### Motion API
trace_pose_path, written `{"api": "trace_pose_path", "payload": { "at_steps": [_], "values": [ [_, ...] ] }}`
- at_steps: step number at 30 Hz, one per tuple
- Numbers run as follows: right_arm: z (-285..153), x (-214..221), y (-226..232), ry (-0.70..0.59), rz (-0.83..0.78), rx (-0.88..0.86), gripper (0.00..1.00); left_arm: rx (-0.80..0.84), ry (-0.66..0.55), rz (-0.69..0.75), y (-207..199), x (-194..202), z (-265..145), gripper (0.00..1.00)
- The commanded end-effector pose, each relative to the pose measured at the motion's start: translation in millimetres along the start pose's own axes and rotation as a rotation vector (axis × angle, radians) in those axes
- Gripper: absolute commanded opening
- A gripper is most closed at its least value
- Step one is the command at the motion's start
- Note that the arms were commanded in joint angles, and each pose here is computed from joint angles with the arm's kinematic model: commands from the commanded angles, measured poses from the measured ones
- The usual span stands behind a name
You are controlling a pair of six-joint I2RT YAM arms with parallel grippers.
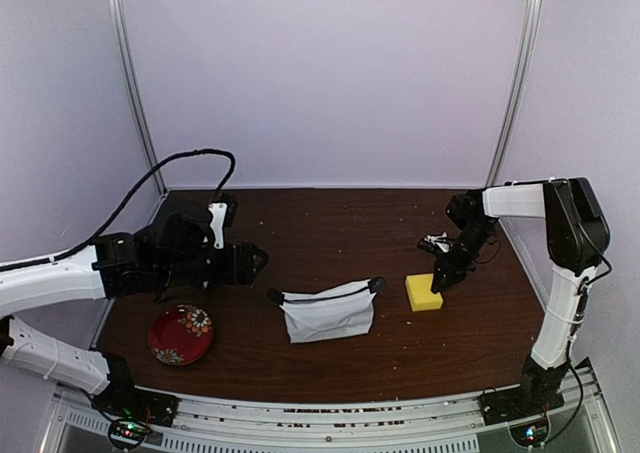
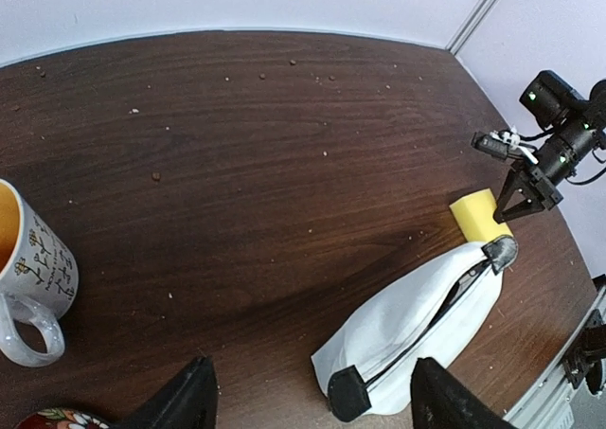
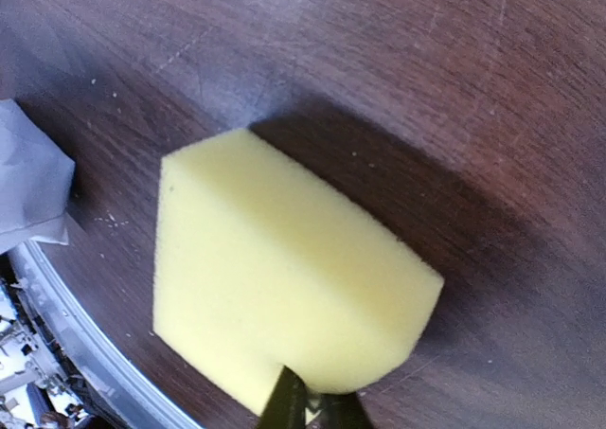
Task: Sort the hair-cutting tools
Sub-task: Pick up the sponge from the center of the board.
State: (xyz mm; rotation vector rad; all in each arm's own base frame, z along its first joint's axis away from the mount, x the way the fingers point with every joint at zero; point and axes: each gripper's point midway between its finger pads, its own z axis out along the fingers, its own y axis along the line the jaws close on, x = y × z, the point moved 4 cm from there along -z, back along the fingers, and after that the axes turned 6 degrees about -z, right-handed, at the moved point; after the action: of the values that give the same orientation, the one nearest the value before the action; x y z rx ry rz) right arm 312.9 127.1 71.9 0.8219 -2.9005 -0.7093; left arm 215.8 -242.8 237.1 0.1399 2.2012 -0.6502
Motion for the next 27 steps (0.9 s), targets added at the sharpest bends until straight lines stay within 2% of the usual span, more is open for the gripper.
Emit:
{"api": "trace_pose_path", "payload": {
  "at_steps": [1, 4, 7, 13, 20, 27],
  "values": [
    [-7, -9, 13, -0.035, -0.029, -0.059, 0.01, 0.077, -0.017, -0.063, -20, -15, 1, 0.73],
    [-26, -16, 29, -0.112, -0.06, -0.1, 0.0, 0.112, 0.008, -0.081, -33, -18, 9, 0.73],
    [-59, -28, 51, -0.226, -0.137, -0.108, 0.0, 0.217, 0.023, -0.082, -56, -21, 19, 0.75],
    [-122, -46, 109, -0.439, -0.303, -0.2, 0.0, 0.404, -0.026, -0.072, -103, -39, 34, 0.77],
    [-145, -58, 156, -0.561, -0.417, -0.166, 0.0, 0.493, -0.059, -0.026, -141, -52, 44, 0.8],
    [-151, -62, 198, -0.598, -0.502, -0.172, 0.0, 0.502, -0.028, -0.043, -158, -47, 63, 0.83]
  ]
}}
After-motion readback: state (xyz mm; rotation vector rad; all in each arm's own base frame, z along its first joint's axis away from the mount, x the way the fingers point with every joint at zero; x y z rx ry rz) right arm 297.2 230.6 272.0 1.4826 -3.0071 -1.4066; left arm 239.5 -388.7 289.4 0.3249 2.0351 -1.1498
